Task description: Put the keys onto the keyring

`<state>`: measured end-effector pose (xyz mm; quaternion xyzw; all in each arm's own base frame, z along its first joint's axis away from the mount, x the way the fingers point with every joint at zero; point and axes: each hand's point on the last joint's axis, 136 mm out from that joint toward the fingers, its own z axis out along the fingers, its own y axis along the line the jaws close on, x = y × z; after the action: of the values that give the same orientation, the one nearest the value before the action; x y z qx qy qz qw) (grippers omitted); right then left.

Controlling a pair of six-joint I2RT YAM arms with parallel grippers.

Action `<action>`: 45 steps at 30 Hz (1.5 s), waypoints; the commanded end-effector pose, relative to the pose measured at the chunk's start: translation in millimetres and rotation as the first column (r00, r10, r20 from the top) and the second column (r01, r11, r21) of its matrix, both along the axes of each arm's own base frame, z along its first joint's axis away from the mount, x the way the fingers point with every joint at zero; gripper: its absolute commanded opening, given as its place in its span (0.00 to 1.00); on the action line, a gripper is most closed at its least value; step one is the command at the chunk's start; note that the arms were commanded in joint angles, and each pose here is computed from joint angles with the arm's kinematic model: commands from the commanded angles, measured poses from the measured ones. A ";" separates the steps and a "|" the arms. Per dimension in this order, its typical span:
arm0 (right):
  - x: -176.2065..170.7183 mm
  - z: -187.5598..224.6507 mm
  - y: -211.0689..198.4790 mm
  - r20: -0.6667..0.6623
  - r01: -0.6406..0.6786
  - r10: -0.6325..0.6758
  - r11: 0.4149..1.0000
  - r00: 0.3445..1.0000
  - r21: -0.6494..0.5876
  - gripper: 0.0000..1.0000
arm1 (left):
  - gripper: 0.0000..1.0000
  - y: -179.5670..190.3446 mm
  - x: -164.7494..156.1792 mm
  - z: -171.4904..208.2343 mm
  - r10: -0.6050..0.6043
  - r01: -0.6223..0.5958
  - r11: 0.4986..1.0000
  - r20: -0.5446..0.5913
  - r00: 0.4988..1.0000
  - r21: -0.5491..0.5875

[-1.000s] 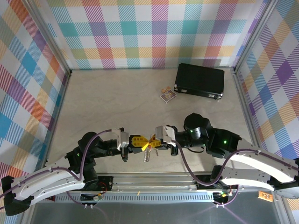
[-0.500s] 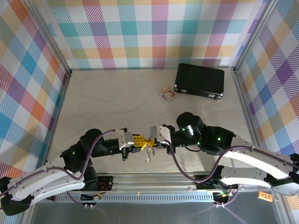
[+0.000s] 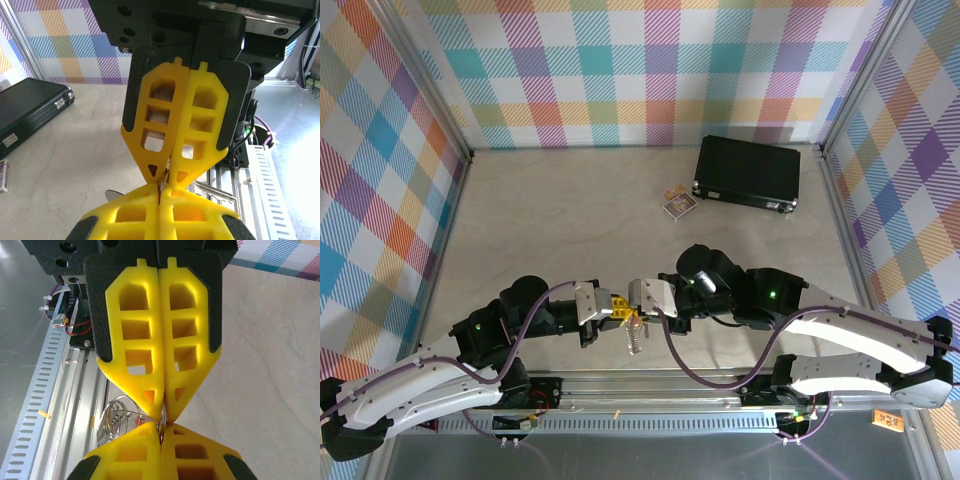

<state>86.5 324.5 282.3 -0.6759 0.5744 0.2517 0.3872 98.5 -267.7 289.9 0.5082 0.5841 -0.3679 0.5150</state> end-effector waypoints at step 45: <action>-12.1 9.4 -5.4 -0.012 -0.039 0.039 0.999 0.999 -0.023 0.00 | 0.13 -8.9 9.9 21.6 0.017 -0.016 1.000 0.068 0.998 -0.018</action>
<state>86.8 319.6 282.4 -0.6790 0.5821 0.2348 0.3807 102.0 -274.5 298.1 0.5224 0.5798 -0.3558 0.5141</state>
